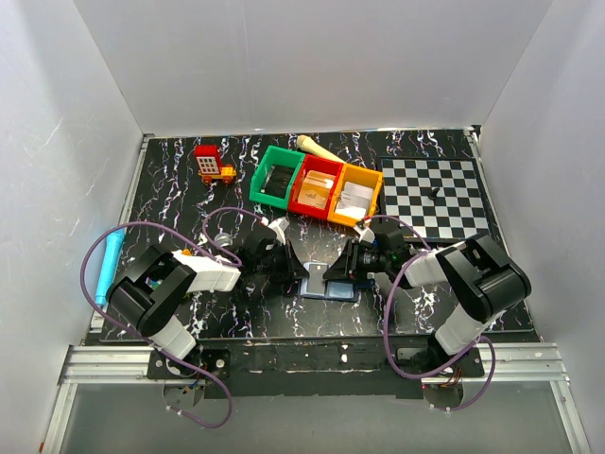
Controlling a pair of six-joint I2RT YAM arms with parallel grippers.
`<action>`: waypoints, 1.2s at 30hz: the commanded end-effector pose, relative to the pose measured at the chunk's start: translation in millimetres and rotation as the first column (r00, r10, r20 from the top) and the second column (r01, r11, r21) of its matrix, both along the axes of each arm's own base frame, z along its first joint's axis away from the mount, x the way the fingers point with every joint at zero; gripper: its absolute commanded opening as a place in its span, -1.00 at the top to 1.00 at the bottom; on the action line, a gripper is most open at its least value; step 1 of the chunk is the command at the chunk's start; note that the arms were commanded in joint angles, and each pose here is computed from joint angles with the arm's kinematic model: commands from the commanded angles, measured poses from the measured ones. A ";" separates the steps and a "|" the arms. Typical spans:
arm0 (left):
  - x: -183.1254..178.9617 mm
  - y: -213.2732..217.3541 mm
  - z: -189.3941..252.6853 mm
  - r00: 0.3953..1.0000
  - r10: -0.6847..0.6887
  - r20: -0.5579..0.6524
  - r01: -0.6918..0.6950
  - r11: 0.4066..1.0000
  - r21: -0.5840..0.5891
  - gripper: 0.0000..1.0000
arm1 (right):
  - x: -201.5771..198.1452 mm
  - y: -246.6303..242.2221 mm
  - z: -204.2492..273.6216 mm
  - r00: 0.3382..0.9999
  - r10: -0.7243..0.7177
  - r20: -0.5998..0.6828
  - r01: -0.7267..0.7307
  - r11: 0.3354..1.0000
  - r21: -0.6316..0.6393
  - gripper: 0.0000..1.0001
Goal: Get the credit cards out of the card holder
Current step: Remove the credit card from the card holder.
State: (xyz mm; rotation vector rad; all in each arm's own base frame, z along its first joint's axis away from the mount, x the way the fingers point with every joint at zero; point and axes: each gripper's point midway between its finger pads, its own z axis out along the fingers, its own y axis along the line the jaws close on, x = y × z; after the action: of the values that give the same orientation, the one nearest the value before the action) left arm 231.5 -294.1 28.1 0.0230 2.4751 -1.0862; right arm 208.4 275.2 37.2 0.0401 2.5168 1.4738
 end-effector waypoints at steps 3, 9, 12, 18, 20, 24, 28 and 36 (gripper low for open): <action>-10.6 17.2 -25.2 0.998 0.022 -0.056 -0.017 0.996 0.085 1.00 | 1.7 2.5 1.2 1.000 0.015 0.005 -0.015 1.000 0.023 0.23; -12.1 17.1 -26.8 0.998 0.020 -0.062 -0.014 0.996 0.086 1.00 | 2.1 3.3 1.6 1.000 0.019 0.006 -0.019 0.999 0.027 0.23; -12.6 17.5 -27.1 0.998 0.019 -0.064 -0.014 0.996 0.084 1.00 | 2.2 4.2 2.4 1.000 0.022 0.005 -0.022 0.999 0.033 0.23; -14.7 17.5 -27.5 0.998 0.014 -0.067 -0.008 0.997 0.083 1.00 | 4.7 9.2 10.4 1.000 0.017 0.014 -0.018 0.997 0.080 0.23; -14.7 17.9 -27.8 0.998 0.014 -0.066 -0.009 0.997 0.081 1.00 | 6.4 10.6 12.5 1.000 0.014 0.013 -0.015 0.995 0.095 0.23; -15.8 16.9 -27.9 0.998 0.008 -0.069 -0.003 0.997 0.078 1.00 | 7.5 13.9 16.5 1.000 0.022 0.013 -0.024 0.993 0.116 0.23; -15.8 14.7 -26.9 0.998 0.000 -0.069 0.005 0.997 0.072 1.00 | 7.1 16.8 19.7 0.999 0.037 0.017 -0.038 0.991 0.126 0.23; -16.8 11.5 -27.4 0.998 -0.016 -0.067 0.021 0.997 0.069 1.00 | 5.0 22.9 19.9 0.998 0.067 0.008 -0.068 0.988 0.136 0.23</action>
State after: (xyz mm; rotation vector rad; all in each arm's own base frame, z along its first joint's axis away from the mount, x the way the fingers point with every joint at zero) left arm 231.2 -295.0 27.6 0.0250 2.4665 -1.1003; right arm 208.7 283.3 40.0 0.0674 2.5026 1.5886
